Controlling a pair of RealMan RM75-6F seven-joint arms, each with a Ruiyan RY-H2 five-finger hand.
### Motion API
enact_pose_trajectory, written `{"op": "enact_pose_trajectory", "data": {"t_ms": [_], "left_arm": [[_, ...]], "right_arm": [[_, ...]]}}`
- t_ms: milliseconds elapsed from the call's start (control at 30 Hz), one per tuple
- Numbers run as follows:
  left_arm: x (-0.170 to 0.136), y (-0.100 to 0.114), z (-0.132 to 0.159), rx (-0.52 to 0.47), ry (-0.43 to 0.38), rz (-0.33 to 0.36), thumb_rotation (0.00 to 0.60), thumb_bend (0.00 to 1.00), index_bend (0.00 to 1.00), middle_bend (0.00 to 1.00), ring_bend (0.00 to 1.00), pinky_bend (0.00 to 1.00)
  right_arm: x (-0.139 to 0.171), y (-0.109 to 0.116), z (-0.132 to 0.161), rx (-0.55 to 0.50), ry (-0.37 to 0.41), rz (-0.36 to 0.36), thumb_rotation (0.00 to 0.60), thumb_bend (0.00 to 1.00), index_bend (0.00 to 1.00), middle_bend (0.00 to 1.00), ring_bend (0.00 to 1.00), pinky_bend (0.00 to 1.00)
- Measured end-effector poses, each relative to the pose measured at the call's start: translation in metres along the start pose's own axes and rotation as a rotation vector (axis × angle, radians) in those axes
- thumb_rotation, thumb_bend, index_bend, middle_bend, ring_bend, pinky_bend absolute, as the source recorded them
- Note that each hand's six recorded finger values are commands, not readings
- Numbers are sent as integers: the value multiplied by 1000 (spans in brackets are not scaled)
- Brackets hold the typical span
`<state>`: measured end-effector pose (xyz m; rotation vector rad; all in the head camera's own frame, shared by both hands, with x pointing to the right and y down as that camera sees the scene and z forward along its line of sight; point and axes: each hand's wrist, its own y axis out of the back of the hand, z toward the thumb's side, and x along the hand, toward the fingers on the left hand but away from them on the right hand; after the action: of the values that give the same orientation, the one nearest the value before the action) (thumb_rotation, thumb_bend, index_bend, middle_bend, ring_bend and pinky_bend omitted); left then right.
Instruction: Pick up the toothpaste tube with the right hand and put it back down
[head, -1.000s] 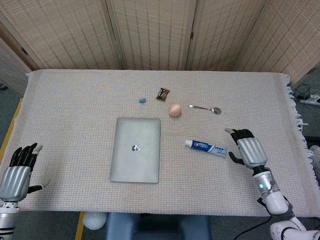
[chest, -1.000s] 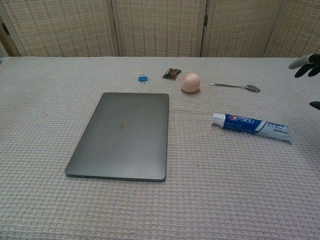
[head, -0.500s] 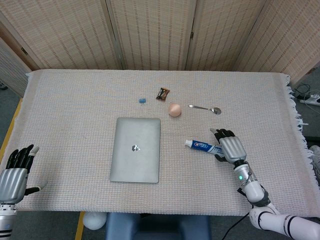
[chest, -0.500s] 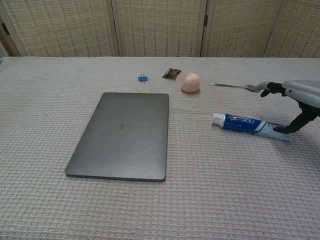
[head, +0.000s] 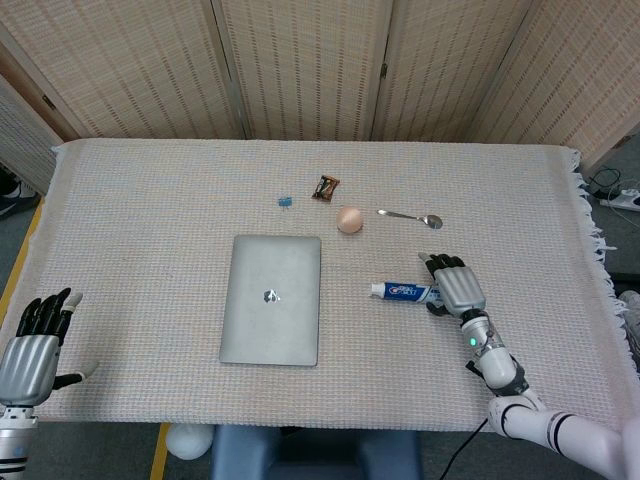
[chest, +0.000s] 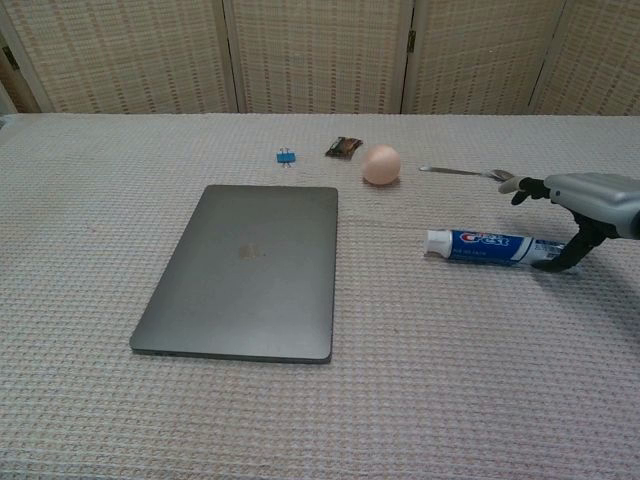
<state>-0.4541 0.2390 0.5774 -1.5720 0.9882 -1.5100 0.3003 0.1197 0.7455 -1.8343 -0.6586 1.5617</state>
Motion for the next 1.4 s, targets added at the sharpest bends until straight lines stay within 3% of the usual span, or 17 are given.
{"op": "enact_pose_trajectory", "data": {"t_ms": [167, 433, 867, 1167, 1400], "left_arm": [[-1, -1, -1, 2, 5, -2, 600, 178, 0, 51, 70, 0], [0, -3, 1, -2, 0, -8, 600, 178, 0, 50, 69, 0], [-2, -5, -4, -3, 13, -13, 600, 178, 0, 50, 67, 0], [-2, -7, -4, -8, 10, -16, 600, 178, 0, 50, 66, 0], [-1, -8, -3, -14, 6, -14, 600, 178, 0, 50, 66, 0]], "right_arm": [[-4, 6, 0, -7, 4, -7, 600, 304, 85, 205, 140, 151], [3, 4, 23, -23, 100, 16, 600, 302, 255, 284, 212, 194], [-12, 0, 39, -4, 114, 11, 600, 303, 362, 369, 296, 234], [-16, -3, 39, 5, 104, 25, 600, 304, 381, 389, 325, 234], [-19, -6, 40, 11, 102, 43, 600, 465, 478, 466, 408, 275]]}}
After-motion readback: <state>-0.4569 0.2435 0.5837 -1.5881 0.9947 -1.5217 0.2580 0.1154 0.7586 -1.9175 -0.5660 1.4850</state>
